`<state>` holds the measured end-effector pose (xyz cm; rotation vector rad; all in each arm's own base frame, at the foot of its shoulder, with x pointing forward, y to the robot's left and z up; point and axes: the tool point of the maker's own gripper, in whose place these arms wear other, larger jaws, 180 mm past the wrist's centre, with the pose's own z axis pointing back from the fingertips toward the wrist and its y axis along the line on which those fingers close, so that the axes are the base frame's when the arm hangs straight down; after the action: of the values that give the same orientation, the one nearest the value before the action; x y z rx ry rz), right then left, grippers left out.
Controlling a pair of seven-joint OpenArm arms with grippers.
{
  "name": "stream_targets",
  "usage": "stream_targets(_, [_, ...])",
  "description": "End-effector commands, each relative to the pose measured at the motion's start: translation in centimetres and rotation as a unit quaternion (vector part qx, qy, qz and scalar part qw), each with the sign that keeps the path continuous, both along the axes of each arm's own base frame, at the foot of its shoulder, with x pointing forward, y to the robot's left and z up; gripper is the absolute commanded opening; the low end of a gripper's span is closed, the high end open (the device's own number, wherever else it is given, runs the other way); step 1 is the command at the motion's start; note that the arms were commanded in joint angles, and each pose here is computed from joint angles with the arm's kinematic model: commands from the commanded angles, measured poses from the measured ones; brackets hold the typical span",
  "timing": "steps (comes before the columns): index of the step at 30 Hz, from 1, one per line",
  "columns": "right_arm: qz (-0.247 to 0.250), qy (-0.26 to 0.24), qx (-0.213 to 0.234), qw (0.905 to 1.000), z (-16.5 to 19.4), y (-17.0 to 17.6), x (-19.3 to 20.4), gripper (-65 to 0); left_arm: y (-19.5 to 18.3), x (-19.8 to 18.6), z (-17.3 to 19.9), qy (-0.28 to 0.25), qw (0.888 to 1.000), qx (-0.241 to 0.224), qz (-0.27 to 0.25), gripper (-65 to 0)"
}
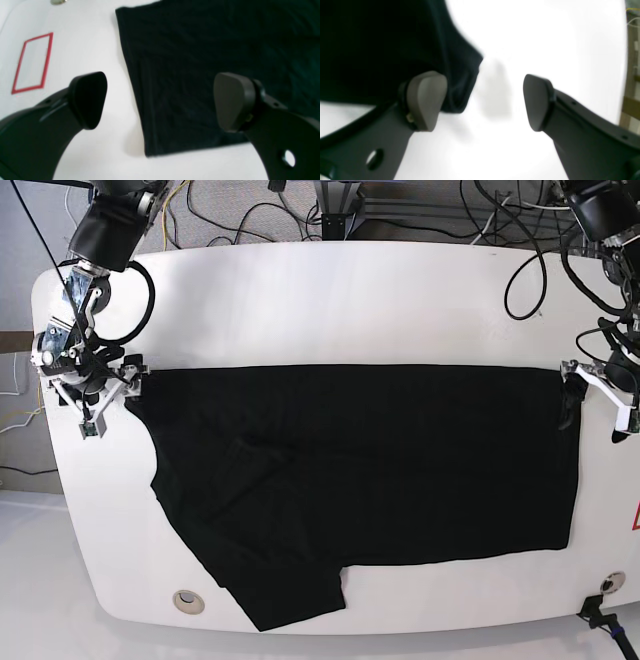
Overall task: Fold the T-shirt properly
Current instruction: 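Release the folded edge and regrasp the shirt's folded edge with both grippers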
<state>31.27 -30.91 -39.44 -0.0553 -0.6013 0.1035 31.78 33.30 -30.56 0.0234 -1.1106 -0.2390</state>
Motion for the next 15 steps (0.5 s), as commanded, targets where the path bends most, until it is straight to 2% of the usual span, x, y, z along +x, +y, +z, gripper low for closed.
stream_targets(1, [0.004,-0.044,-0.009,0.999,2.3,-0.3,1.4,-16.7,0.2,0.2,2.6,-0.036,0.999,0.014,-0.006,0.0])
stream_targets(10, [0.005,-0.045,0.004,0.9989,1.8,0.7,1.3,-16.7,0.2,-0.9,1.6,-0.023,1.0,0.012,-0.001,0.0])
stream_targets(15, [0.002,-0.055,0.035,0.9978,0.4,2.4,1.6,-16.7,0.2,-1.0,1.5,-0.02,1.0,0.011,-0.001,0.0])
